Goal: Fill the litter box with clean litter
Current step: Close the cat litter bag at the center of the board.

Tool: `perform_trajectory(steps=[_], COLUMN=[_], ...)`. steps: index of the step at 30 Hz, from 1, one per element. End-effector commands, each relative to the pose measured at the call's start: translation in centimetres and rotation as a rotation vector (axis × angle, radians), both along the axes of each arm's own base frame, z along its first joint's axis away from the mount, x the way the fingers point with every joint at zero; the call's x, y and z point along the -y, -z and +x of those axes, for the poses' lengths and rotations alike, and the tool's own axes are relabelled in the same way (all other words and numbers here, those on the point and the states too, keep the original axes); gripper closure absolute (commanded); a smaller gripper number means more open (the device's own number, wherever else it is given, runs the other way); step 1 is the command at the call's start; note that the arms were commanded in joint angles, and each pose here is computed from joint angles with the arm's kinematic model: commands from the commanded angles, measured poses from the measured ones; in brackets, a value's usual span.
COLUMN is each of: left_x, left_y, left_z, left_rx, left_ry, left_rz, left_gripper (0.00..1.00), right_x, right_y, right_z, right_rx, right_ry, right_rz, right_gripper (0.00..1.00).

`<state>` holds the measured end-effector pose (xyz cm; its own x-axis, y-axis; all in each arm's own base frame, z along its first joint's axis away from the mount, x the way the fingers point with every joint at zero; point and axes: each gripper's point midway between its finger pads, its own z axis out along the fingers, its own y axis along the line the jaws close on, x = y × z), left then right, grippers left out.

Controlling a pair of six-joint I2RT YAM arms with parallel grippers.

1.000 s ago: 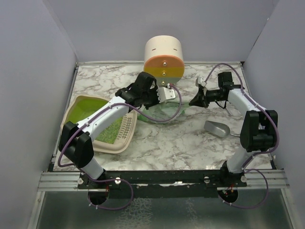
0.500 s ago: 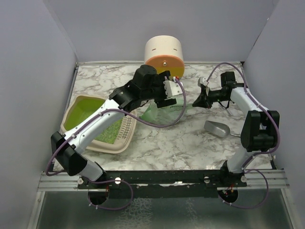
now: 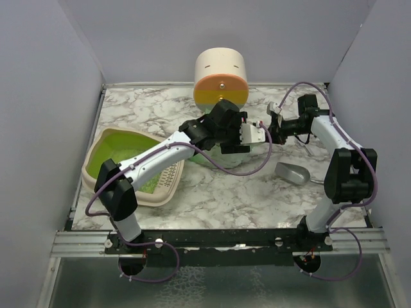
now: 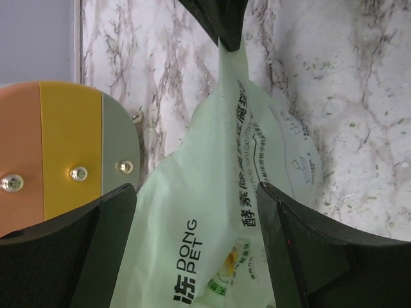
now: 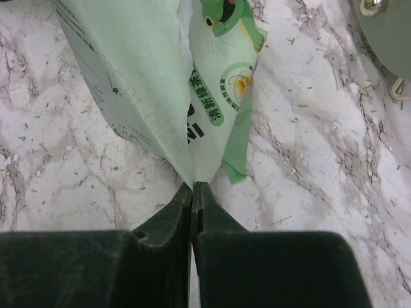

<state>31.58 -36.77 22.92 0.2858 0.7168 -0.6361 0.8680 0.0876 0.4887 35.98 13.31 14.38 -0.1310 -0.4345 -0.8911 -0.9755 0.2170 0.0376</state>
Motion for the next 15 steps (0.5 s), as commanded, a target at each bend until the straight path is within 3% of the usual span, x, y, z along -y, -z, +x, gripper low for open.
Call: perform_trajectory(steps=[1,6,15], left_x=[-0.4,-1.1,-2.1], left_y=[-0.9,1.8,4.3], left_z=[1.9,1.7,0.3], left_rx=[0.075,0.006,-0.08], left_ry=[-0.02,-0.033,-0.038], left_rz=[0.054,0.134,0.149], left_gripper=[0.21,0.24,0.29], right_x=[0.8,0.9,1.0], right_y=[-0.6,-0.6,-0.9], right_z=[0.4,0.4,1.0], right_rx=[0.034,0.034,0.042], right_ry=[0.009,0.012,0.025], right_rz=[-0.024,-0.03,-0.028], right_gripper=[0.99,0.99,0.99])
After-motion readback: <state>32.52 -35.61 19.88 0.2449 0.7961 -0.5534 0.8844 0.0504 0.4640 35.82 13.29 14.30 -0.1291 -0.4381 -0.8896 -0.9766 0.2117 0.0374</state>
